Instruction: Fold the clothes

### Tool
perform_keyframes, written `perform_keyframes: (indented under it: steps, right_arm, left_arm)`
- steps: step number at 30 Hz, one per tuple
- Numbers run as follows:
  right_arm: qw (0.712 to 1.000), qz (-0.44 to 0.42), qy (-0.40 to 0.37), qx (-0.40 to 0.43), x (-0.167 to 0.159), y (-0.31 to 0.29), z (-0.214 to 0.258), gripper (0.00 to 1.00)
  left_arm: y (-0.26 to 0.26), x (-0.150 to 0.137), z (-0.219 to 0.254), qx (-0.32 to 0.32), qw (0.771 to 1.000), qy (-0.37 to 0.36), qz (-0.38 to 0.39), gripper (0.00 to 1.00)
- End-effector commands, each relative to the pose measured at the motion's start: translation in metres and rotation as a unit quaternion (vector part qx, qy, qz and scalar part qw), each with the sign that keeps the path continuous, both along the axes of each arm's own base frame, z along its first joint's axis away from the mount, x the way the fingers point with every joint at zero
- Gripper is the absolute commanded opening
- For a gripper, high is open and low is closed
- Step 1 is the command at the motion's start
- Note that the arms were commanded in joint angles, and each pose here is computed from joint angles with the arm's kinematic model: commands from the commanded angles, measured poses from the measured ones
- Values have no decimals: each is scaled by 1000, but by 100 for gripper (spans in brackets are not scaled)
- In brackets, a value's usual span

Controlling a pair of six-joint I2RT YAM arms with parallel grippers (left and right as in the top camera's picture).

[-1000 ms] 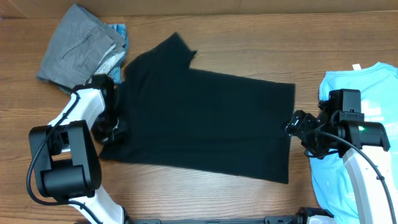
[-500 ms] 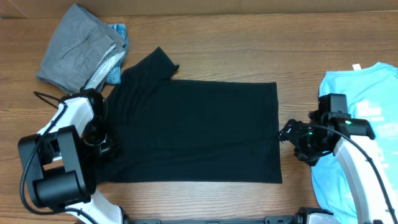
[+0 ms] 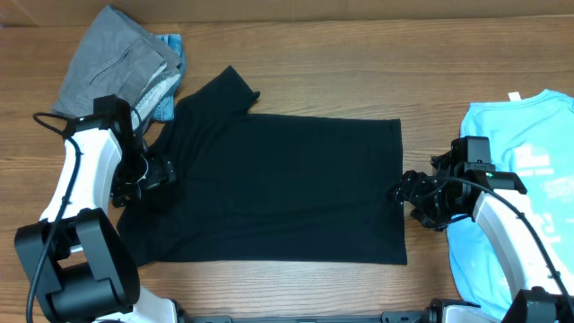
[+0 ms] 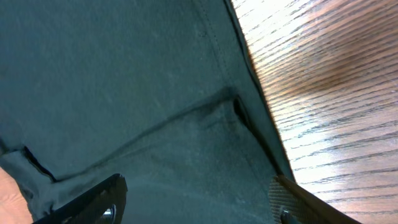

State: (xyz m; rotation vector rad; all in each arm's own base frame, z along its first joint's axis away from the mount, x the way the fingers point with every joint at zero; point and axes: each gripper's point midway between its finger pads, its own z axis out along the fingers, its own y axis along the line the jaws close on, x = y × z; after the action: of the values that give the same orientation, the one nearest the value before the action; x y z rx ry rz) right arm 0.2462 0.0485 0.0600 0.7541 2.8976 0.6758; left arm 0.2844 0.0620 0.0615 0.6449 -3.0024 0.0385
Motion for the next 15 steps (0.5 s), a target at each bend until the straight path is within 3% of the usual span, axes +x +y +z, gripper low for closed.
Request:
perform_keyframes:
  steps: [1,7,15]
  right_arm:
    - [1000,7,1,5,-2,1,-1,77]
    - [1000,7,3,5,-3,1,-1,77]
    - [1000,7,3,3,-3,1,-2,76]
  left_arm:
    - [-9,-13,-5,-14,999,17,-25,89]
    - [1,-34,-31,20,999,44,2,86]
    - [-3,18,-40,1,997,-73,-22,65]
